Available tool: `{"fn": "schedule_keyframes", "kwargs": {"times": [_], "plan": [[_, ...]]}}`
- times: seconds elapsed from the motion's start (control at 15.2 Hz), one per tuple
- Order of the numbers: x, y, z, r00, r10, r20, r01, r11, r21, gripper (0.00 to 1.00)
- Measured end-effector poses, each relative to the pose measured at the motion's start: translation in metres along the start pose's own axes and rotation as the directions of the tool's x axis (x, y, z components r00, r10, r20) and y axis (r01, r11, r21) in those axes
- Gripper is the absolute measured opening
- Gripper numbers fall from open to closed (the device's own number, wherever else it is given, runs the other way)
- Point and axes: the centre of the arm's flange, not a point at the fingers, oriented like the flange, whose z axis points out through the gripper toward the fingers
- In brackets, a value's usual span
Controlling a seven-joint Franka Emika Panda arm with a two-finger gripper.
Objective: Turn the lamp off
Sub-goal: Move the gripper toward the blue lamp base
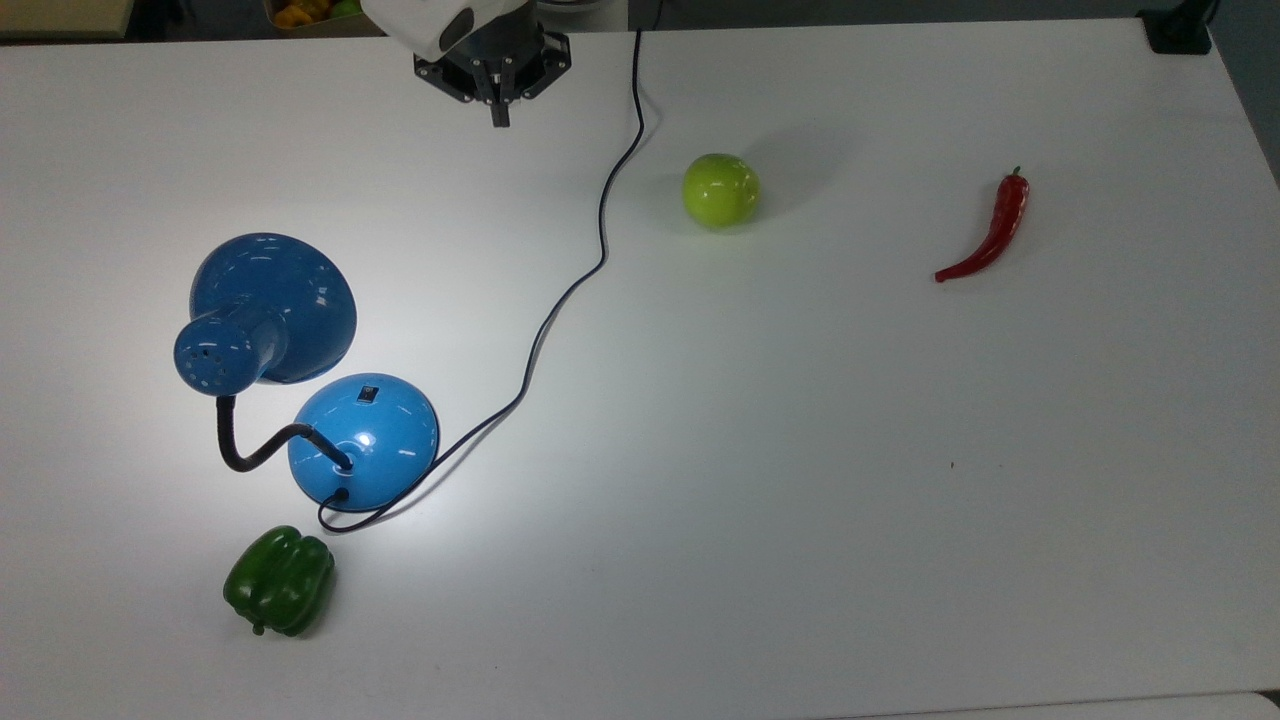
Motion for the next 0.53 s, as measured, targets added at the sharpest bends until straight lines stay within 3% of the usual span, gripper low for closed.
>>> {"fn": "schedule_keyframes", "kwargs": {"times": [0.26,0.53], "plan": [[0.002,0.031,0.04,0.999,0.051,-0.007,-0.051,0.999,-0.004,0.01],[0.009,0.064,0.06,0.99,0.101,-0.099,-0.103,0.995,-0.014,0.01]]}}
